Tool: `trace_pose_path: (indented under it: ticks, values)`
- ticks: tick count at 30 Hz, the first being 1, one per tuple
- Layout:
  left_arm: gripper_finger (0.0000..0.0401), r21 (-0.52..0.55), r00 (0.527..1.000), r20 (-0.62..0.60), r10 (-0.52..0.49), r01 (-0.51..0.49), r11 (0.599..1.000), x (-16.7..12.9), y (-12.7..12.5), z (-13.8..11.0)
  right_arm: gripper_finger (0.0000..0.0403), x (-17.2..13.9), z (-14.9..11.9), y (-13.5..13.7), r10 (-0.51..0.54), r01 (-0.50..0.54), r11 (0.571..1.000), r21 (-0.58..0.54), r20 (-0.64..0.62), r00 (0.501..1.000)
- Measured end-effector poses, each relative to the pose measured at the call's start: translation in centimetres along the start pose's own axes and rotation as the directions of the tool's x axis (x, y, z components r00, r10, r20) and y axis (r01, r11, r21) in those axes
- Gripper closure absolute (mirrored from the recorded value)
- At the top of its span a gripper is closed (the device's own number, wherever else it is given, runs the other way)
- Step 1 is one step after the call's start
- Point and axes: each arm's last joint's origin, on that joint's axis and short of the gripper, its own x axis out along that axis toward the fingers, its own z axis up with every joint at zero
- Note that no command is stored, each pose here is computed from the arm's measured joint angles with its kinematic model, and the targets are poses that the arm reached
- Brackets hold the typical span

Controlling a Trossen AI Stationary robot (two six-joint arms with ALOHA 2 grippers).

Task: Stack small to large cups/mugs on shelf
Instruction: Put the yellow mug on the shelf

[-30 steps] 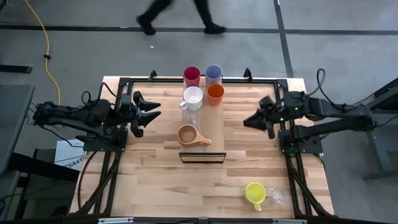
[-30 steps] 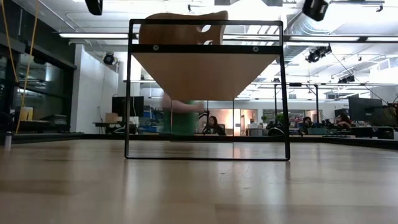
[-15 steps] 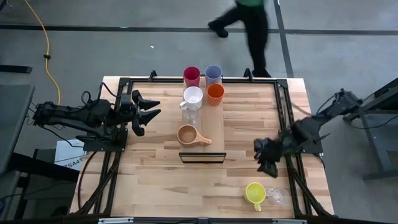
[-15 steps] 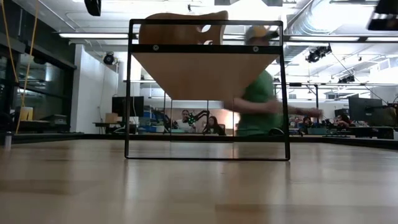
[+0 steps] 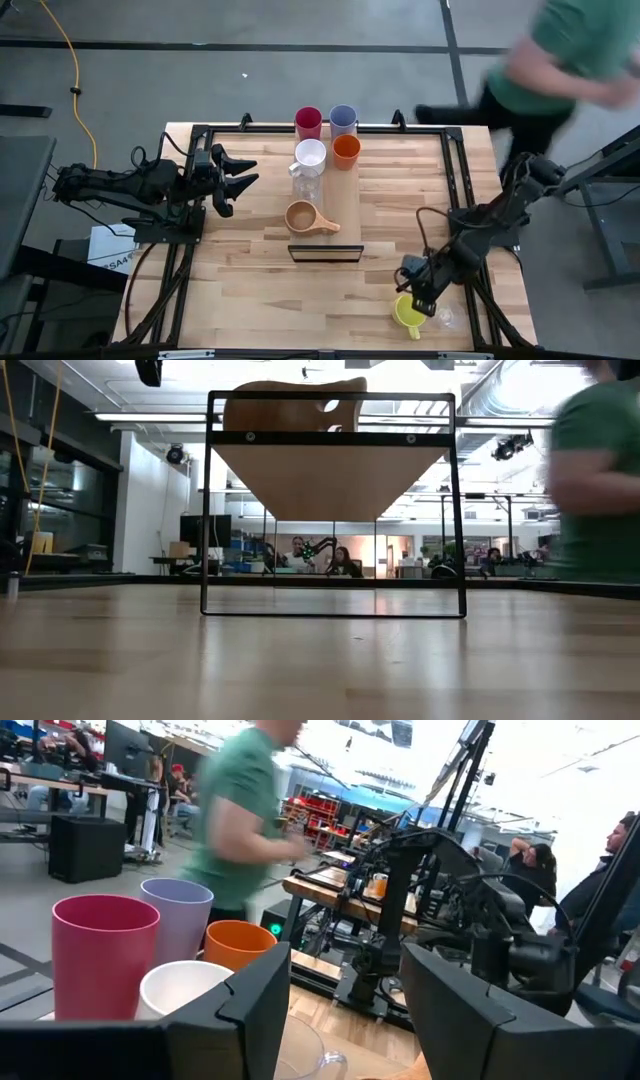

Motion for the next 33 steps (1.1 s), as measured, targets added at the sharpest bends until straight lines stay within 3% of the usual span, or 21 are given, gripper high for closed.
trace_pose_path:
  ticks: [6,15,19,25,29,33]
  values:
    - [0.0222,0.0,1.0,0.0,0.0,0.0,1.0,0.0,0.0,0.0,0.021,1.7,-0.3,1.3,0.037,-0.037,0.999,-0.013,-0.027,0.999]
    - [0.0222,0.0,1.0,0.0,0.0,0.0,1.0,0.0,0.0,0.0,0.0215,4.4,-0.6,1.4,-0.062,0.062,0.998,0.0,-0.072,0.995]
    - [0.0222,0.0,1.0,0.0,0.0,0.0,1.0,0.0,0.0,0.0,0.0255,5.2,-0.6,1.4,-0.089,0.087,0.996,-0.02,-0.082,0.993]
    - [0.0222,0.0,1.0,0.001,0.005,-0.005,1.0,0.0,0.0,0.0,0.0388,5.3,-0.3,1.2,-0.1,0.096,0.994,-0.057,-0.078,0.992]
    - [0.0222,-0.001,1.0,0.004,0.015,-0.015,1.0,0.0,0.0,0.0,0.0397,4.3,0.3,0.6,-0.113,0.109,0.992,-0.064,-0.064,0.992]
    - [0.0222,-0.002,1.0,0.005,0.016,-0.016,1.0,0.0,0.0,0.0,0.04,1.3,0.8,-1.0,-0.126,0.123,0.988,-0.088,-0.025,0.992]
